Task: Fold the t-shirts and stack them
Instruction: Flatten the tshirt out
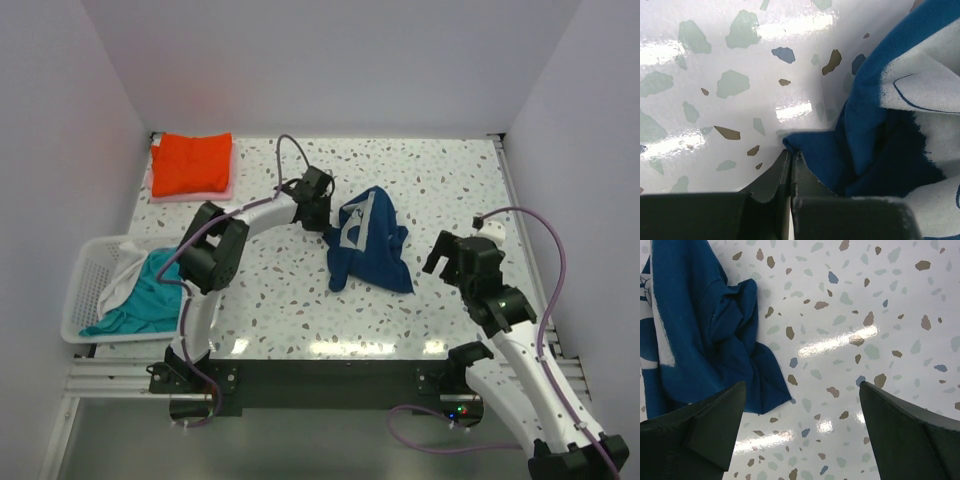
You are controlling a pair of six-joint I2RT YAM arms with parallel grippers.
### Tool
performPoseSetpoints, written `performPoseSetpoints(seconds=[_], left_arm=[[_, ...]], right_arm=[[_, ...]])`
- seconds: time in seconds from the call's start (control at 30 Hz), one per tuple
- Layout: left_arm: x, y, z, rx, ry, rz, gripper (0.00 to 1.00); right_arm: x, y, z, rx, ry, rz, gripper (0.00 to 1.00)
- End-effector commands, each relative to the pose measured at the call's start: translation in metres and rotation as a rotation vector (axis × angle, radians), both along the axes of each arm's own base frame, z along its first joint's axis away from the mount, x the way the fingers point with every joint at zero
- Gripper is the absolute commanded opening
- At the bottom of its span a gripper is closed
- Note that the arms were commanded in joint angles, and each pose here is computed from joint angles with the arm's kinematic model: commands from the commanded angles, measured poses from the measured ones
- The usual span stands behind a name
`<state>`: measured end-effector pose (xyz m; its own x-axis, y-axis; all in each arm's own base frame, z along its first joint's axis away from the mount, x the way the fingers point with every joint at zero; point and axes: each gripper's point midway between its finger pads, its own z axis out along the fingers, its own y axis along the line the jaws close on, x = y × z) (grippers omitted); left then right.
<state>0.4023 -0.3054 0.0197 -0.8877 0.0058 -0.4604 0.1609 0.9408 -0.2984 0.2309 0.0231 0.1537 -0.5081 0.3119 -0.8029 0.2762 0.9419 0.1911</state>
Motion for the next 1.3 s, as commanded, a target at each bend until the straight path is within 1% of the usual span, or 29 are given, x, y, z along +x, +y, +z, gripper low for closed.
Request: performPoseSetpoints(seconds=[0.0, 0.03, 0.07, 0.13, 0.17, 0.2, 0.27, 0.33, 0.4, 0.43, 0.5, 0.53, 0.57, 0.63, 0.67, 0.7, 0.73, 0.87, 0.93, 1.0, 1.03, 1.07, 1.13, 1.17, 1.27], left_arm=[[-0.005, 0.002, 0.004, 0.034, -0.005, 0.002, 0.0], [-0.008, 0.008, 0.004, 0.047, -0.006, 0.012, 0.0], [-0.005, 0.013, 0.015, 0.056, -0.04, 0.032, 0.0], [-0.009, 0.02, 0.018, 0.064, -0.054, 0.045, 0.0], [-0.009, 0.022, 0.028, 0.056, -0.077, 0.053, 0.0], [-0.009, 0.023, 0.031, 0.049, -0.091, 0.055, 0.0], [-0.014, 0.027, 0.036, 0.042, -0.1, 0.056, 0.0], [-0.018, 0.03, 0.036, 0.043, -0.099, 0.059, 0.0], [-0.019, 0.03, 0.038, 0.038, -0.103, 0.061, 0.0], [-0.022, 0.032, 0.036, 0.042, -0.098, 0.06, 0.0], [-0.022, 0.032, 0.039, 0.036, -0.105, 0.062, 0.0], [-0.023, 0.033, 0.037, 0.039, -0.103, 0.063, 0.0], [-0.023, 0.033, 0.038, 0.037, -0.104, 0.062, 0.0], [-0.024, 0.033, 0.036, 0.039, -0.1, 0.063, 0.0], [-0.023, 0.034, 0.037, 0.037, -0.1, 0.066, 0.0], [-0.024, 0.034, 0.035, 0.039, -0.098, 0.066, 0.0], [-0.023, 0.034, 0.036, 0.036, -0.102, 0.066, 0.0], [-0.023, 0.034, 0.035, 0.037, -0.098, 0.065, 0.0], [-0.023, 0.034, 0.034, 0.037, -0.097, 0.068, 0.0], [-0.023, 0.034, 0.034, 0.037, -0.095, 0.069, 0.0], [-0.022, 0.034, 0.035, 0.036, -0.097, 0.071, 0.0], [-0.023, 0.035, 0.033, 0.038, -0.093, 0.072, 0.0], [-0.023, 0.036, 0.032, 0.039, -0.09, 0.076, 0.0], [-0.022, 0.036, 0.033, 0.038, -0.093, 0.077, 0.0], [-0.018, 0.039, 0.037, 0.041, -0.102, 0.089, 0.0]], right_arm=[[0.013, -0.004, 0.015, 0.026, -0.046, -0.08, 0.99], [0.017, 0.003, 0.017, 0.049, -0.046, -0.054, 0.99], [0.024, 0.008, 0.02, 0.065, -0.053, -0.038, 0.99], [0.037, 0.022, 0.017, 0.095, -0.02, -0.007, 0.99], [0.044, 0.025, 0.019, 0.105, -0.021, -0.006, 0.99], [0.052, 0.028, 0.007, 0.093, 0.031, -0.005, 0.99], [0.067, 0.032, 0.011, 0.099, 0.038, -0.015, 0.99], [0.084, 0.035, -0.002, 0.106, 0.095, -0.033, 0.98], [0.101, 0.04, -0.006, 0.157, 0.114, -0.02, 0.95], [0.107, 0.046, -0.022, 0.175, 0.163, -0.007, 0.94], [0.121, 0.057, -0.028, 0.233, 0.174, 0.032, 0.91], [0.129, 0.062, -0.04, 0.24, 0.212, 0.038, 0.9], [0.135, 0.071, -0.042, 0.267, 0.219, 0.07, 0.86], [0.147, 0.078, -0.047, 0.281, 0.236, 0.093, 0.82], [0.152, 0.08, -0.063, 0.28, 0.269, 0.088, 0.79], [0.155, 0.081, -0.069, 0.281, 0.281, 0.084, 0.77], [0.162, 0.088, -0.067, 0.311, 0.276, 0.106, 0.74], [0.175, 0.099, -0.085, 0.351, 0.297, 0.117, 0.69], [0.178, 0.103, -0.094, 0.367, 0.316, 0.122, 0.65], [0.179, 0.107, -0.103, 0.386, 0.335, 0.13, 0.55], [0.179, 0.11, -0.104, 0.398, 0.339, 0.14, 0.53], [0.179, 0.115, -0.105, 0.418, 0.337, 0.16, 0.44], [0.176, 0.117, -0.11, 0.437, 0.346, 0.159, 0.33], [0.177, 0.119, -0.11, 0.442, 0.34, 0.165, 0.21], [0.177, 0.118, -0.106, 0.435, 0.32, 0.172, 0.0]])
